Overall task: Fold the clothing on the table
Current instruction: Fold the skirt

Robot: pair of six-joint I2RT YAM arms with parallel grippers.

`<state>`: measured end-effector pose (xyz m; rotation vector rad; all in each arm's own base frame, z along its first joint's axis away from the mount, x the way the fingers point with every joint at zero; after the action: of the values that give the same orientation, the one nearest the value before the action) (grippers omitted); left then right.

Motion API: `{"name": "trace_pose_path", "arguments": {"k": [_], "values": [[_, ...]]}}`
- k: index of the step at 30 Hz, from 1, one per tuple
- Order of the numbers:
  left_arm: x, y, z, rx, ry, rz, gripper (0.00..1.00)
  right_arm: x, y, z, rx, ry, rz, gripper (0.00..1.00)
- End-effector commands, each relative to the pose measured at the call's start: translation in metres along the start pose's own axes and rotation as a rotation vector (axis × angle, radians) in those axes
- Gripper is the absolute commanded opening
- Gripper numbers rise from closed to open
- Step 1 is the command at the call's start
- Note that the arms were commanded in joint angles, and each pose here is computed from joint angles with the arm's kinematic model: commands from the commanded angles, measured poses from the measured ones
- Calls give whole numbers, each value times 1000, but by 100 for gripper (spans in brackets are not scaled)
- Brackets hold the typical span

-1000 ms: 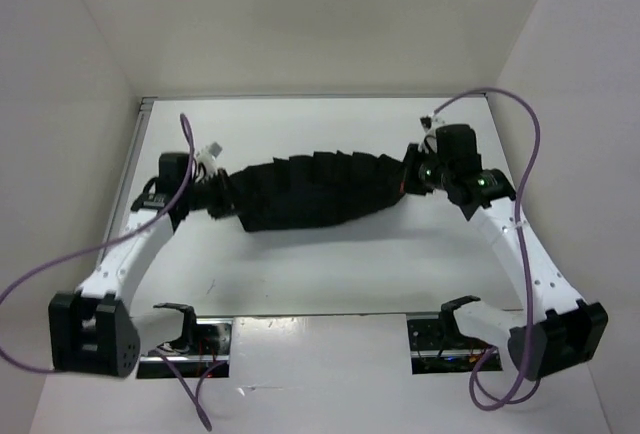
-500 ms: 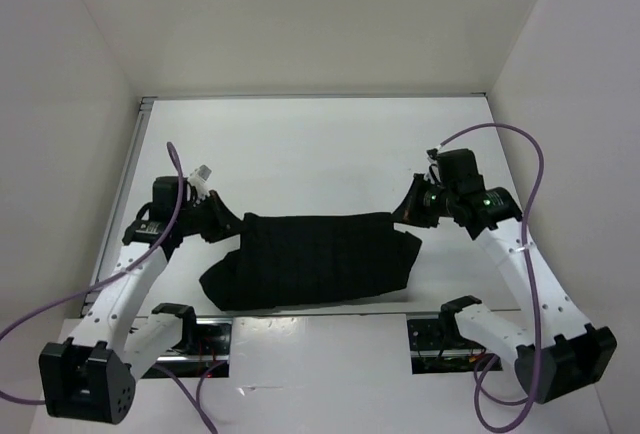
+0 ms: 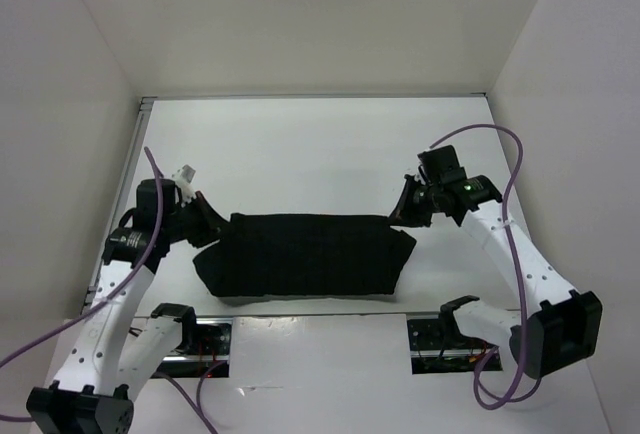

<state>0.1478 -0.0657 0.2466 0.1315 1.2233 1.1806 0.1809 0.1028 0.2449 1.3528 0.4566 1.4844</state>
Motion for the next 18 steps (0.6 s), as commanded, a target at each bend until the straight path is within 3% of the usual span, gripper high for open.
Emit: {"name": "trace_pose_path", "arguments": {"k": [1,14,18], "values": [[5,8,-14,35,61,47,3,5,-10,9,-35,8,-18,0],[24,2,-25,97,125,254,3,29,-47,21,5,72,-30,0],[25,-6,-19,83,122,271,12,29,-52,19,16,77,-47,0]]}}
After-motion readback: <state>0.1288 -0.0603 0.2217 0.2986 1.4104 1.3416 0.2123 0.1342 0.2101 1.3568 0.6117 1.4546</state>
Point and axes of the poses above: each gripper's point midway between its finger pads, its own y axis back along the fingers, its own x axis along the line the jaws close on, z = x × y, the point moved 10 cm from there along y, back along the fingers, and after that the axes turned 1 degree about -y, right-handed, at the moved point
